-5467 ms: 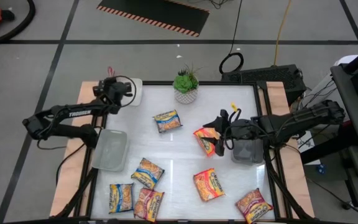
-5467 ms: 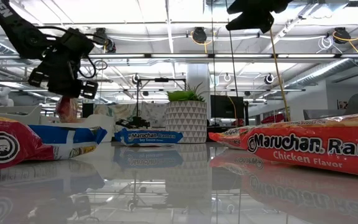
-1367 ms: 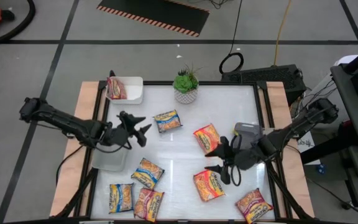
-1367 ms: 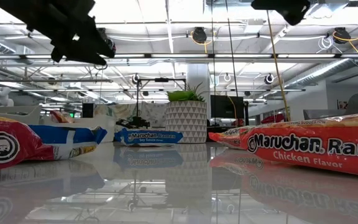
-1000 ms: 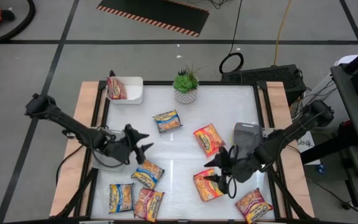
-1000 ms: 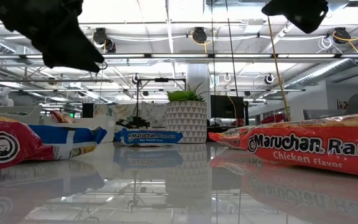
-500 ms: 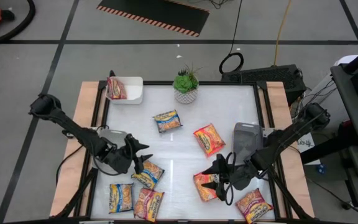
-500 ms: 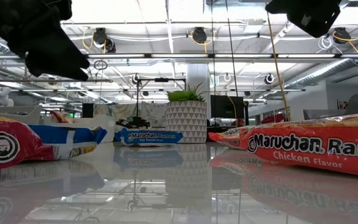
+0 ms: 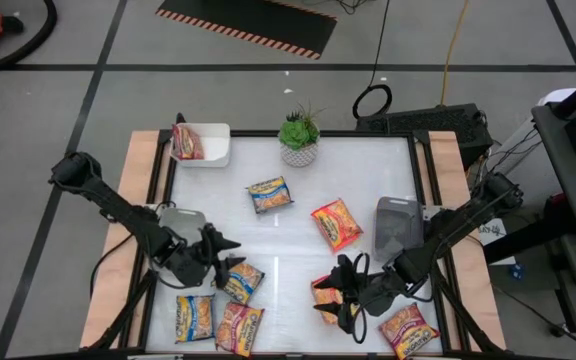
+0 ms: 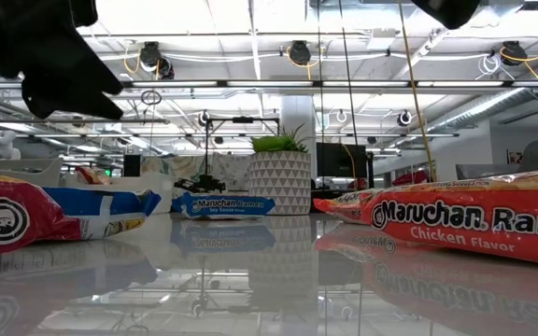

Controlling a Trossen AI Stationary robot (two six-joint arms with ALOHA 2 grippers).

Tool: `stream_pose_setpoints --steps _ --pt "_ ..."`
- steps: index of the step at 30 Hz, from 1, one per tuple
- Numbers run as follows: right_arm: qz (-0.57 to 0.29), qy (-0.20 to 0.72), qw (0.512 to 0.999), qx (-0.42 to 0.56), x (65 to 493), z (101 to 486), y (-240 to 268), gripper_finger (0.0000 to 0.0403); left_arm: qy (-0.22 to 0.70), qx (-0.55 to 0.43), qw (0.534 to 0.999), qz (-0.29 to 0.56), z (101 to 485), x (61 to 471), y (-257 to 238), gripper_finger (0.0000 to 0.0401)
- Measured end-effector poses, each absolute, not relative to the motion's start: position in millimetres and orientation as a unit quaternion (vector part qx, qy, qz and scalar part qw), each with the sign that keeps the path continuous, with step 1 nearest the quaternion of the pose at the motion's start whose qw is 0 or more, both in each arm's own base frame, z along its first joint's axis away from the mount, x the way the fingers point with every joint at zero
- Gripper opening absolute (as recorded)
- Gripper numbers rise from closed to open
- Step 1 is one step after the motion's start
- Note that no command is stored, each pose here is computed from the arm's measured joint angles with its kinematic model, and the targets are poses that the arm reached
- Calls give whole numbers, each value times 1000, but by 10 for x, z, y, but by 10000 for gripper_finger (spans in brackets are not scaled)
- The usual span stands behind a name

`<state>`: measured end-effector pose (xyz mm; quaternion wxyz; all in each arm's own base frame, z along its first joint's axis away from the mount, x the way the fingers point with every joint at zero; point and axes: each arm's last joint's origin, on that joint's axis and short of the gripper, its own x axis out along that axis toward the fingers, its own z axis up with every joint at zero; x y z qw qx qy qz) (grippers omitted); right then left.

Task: Sort Maruchan noodles
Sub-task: Put the left red noodle pack into the white bin

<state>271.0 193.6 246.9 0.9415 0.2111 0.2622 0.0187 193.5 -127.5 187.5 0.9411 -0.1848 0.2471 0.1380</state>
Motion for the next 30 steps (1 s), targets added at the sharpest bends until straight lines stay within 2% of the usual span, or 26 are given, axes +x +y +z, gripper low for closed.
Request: stream_pose_setpoints --steps 13,23,30 --pt "21 262 943 205 2643 2465 2015 242 147 -146 974 91 2109 1932 -1450 223" --pt "24 262 947 184 2669 2465 1982 242 105 -128 984 69 2396 1814 -1346 223" --pt "-58 211 955 202 2901 2370 1844 242 68 -91 989 92 2596 1744 -1180 223"
